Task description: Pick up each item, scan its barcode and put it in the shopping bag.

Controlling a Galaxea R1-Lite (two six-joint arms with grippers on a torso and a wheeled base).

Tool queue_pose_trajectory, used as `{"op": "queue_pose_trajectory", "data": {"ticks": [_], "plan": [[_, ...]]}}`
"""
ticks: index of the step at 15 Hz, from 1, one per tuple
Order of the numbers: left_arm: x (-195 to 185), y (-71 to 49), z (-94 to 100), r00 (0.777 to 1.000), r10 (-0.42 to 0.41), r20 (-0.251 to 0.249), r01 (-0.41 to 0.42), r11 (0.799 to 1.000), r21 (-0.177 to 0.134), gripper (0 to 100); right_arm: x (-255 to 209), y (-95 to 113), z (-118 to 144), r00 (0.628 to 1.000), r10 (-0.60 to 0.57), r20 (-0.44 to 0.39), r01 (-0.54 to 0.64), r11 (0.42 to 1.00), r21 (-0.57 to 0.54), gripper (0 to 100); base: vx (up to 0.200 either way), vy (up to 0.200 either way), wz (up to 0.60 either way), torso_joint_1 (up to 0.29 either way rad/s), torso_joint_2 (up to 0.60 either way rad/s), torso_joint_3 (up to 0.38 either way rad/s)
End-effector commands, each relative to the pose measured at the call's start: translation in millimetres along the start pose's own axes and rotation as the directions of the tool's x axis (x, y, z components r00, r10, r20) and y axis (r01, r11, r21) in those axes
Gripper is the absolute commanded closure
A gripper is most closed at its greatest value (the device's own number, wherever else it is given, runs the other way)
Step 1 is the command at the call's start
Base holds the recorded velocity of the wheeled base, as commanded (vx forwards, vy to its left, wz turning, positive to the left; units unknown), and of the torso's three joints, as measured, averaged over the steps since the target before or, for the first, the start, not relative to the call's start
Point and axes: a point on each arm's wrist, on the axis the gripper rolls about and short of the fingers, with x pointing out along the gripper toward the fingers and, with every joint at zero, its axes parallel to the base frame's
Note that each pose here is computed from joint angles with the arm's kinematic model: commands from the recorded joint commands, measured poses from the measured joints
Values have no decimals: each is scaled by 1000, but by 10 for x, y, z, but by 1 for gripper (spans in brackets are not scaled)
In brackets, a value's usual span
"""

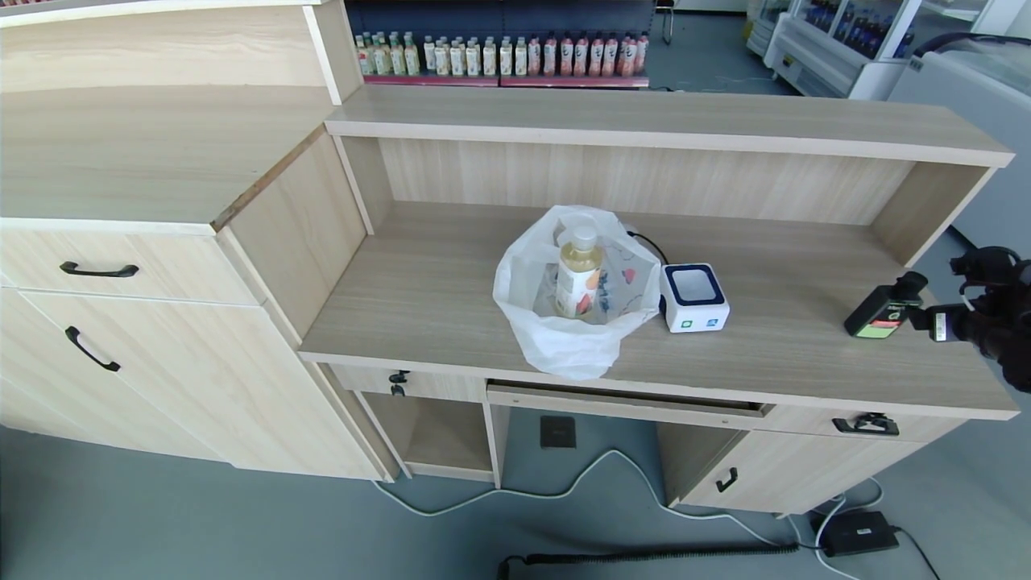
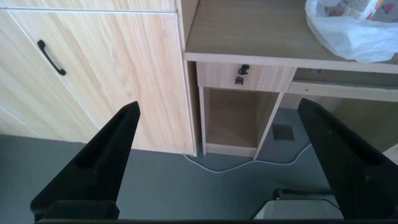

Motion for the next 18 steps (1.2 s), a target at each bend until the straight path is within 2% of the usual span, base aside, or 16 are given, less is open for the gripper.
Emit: {"op": "queue_pose_trajectory", "data": {"ticks": [1,6,14,18], "plan": [[0,0,0,1000,0,1,0,1000,0,0,52,78,-58,1000,16,-10,-16,1000,-3,0,0,0,0,0,0,0],[0,0,0,1000,0,1,0,1000,0,0,190,258,-28,999,45,18,-45,999,-9,0,0,0,0,0,0,0],[0,0,0,1000,0,1,0,1000,0,0,230,347,9,998,60,34,-60,998,-4,0,0,0,0,0,0,0],[0,0,0,1000,0,1,0,1000,0,0,274,473,-1,996,83,38,-84,996,23,0,0,0,0,0,0,0]]}}
